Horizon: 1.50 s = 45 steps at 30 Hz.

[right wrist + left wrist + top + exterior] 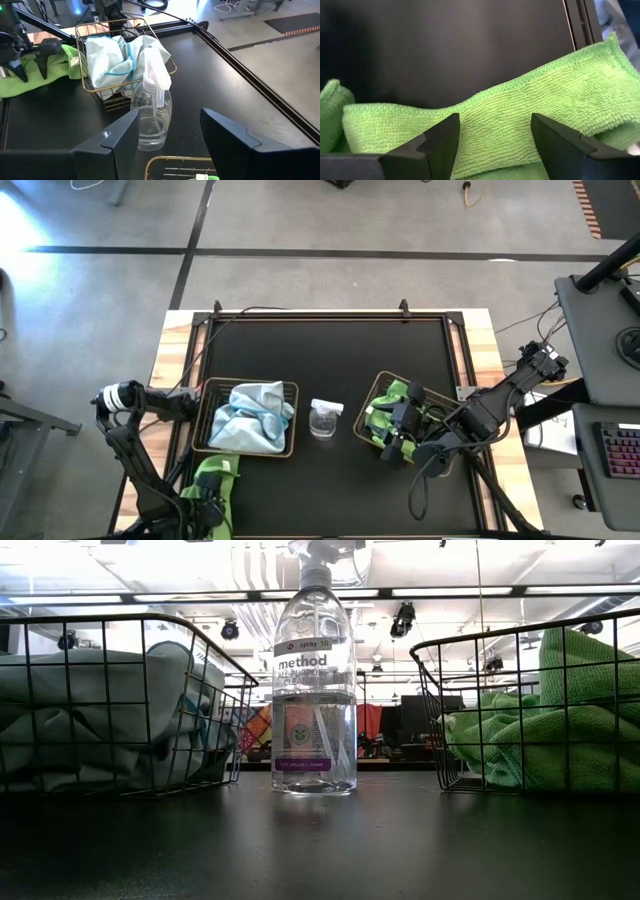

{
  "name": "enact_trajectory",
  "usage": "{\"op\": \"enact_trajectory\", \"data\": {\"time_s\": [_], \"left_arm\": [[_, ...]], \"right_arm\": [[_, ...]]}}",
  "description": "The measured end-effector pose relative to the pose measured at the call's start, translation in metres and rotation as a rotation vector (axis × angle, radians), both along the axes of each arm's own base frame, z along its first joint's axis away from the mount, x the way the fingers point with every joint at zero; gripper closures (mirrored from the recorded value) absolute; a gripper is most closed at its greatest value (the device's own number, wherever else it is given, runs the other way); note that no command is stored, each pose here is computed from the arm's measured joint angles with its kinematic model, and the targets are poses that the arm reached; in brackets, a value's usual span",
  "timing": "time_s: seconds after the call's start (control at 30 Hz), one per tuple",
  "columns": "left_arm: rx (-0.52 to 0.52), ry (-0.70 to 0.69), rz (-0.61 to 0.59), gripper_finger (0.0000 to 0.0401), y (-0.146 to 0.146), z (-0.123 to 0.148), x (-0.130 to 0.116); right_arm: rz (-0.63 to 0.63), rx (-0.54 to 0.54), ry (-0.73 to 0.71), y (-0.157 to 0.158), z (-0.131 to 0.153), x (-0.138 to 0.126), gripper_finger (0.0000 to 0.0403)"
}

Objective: Sort microfiber towel by color & place in baskets
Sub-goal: Put the green microfiber towel into the right wire basket

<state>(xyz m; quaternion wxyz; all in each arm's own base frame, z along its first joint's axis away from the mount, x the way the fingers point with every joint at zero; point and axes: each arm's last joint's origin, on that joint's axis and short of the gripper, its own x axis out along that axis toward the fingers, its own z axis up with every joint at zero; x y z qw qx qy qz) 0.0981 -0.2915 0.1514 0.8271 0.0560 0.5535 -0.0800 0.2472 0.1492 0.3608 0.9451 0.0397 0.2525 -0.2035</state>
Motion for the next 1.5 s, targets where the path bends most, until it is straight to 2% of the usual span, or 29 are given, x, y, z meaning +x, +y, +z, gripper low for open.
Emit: {"op": "enact_trajectory", "data": {"time_s": [0.1, 0.33, 0.67, 0.83, 0.93, 1.13, 1.5], "left_arm": [[0.021, -0.008, -0.052, 0.0172, 0.000, 0.000, 0.001], [0.067, -0.002, -0.090, 0.0172, 0.001, 0.006, 0.004], [0.233, 0.011, -0.357, 0.0172, -0.002, 0.027, 0.005], [0.294, 0.004, -0.531, 0.0172, -0.005, 0.033, 0.005], [0.302, 0.019, -0.616, 0.0172, -0.006, 0.034, 0.005], [0.252, 0.151, -0.817, 0.0172, -0.005, 0.029, 0.001], [0.264, 0.182, -0.854, 0.0172, -0.001, 0.026, 0.004]], "right_arm": [[0.000, 0.000, 0.000, 0.000, 0.000, 0.000, 0.0200], [0.000, 0.000, 0.000, 0.000, 0.000, 0.000, 0.0200], [0.000, -0.001, 0.001, 0.000, 0.000, 0.000, 0.0200], [0.000, -0.002, 0.002, 0.000, 0.000, 0.000, 0.0200], [0.001, -0.002, 0.003, 0.000, 0.000, 0.000, 0.0200], [0.001, -0.004, 0.003, 0.000, 0.000, 0.000, 0.0200], [0.001, -0.004, 0.004, 0.000, 0.000, 0.000, 0.0200]]}}
